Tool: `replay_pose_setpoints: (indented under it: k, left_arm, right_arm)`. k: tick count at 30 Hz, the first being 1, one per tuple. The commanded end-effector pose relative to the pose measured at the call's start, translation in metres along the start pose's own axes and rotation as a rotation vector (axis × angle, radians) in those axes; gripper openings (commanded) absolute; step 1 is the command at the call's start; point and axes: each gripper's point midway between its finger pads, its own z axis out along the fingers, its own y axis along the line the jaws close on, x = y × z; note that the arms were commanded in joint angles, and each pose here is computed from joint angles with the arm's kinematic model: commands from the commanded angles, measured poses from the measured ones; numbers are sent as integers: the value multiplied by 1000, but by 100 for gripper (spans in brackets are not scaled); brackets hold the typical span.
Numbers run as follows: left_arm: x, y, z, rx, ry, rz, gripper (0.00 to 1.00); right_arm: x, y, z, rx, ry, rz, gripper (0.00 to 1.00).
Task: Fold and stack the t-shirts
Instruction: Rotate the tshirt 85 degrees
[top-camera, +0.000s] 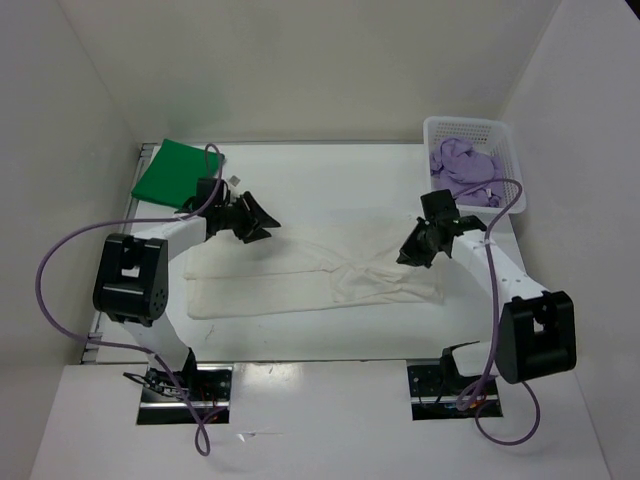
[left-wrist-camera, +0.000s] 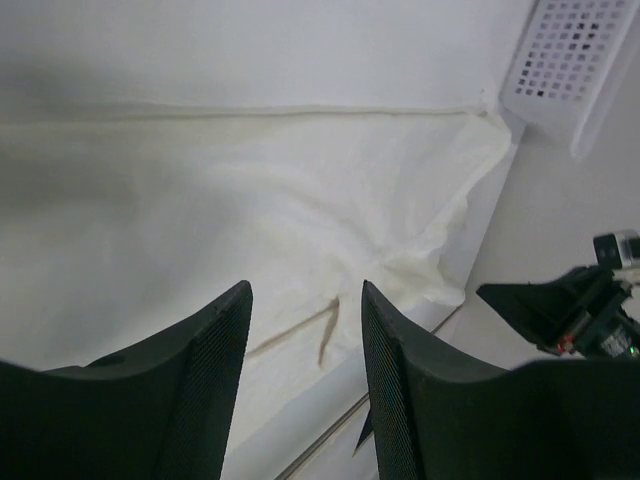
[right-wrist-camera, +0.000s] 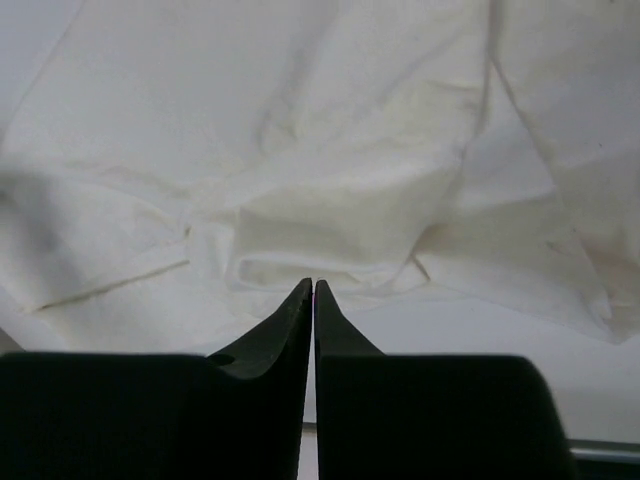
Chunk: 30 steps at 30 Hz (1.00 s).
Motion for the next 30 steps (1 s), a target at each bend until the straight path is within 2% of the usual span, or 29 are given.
replay_pose_setpoints:
  k: [1,5,9,11,13,16,22,25,30]
  left_arm:
    - [15,-16,-11,24,-4,72,55]
    - [49,-43,-15,59,60,169,54]
    - [64,-48,-4,3,79,273,54]
    - [62,-39,5,-16,82,264,54]
    - [63,-24,16,-49,98,246,54]
    - [64,-8,27,-75,125,217,54]
    - [41,11,37,-98,82,145,54]
    - [32,26,40,-103,100,73,54]
    - [11,60,30,-118,65,-63,54]
  right_arm:
    - [-15,18,14,-45,-32,-31,6]
    - [-30,5,43,52,-63,-66,6]
    - [-86,8,42,46,-200,-19,33]
    - [-114,2,41,70,-260,-16,43]
    - [-129,1,44,97,-286,-15,46]
    - [-142,-4,46,127,-320,-32,46]
    - [-148,-24,61,161,-323,-20,46]
    - [-146,-27,70,172,-308,-20,46]
    - [-141,-26,87,153,-268,-22,46]
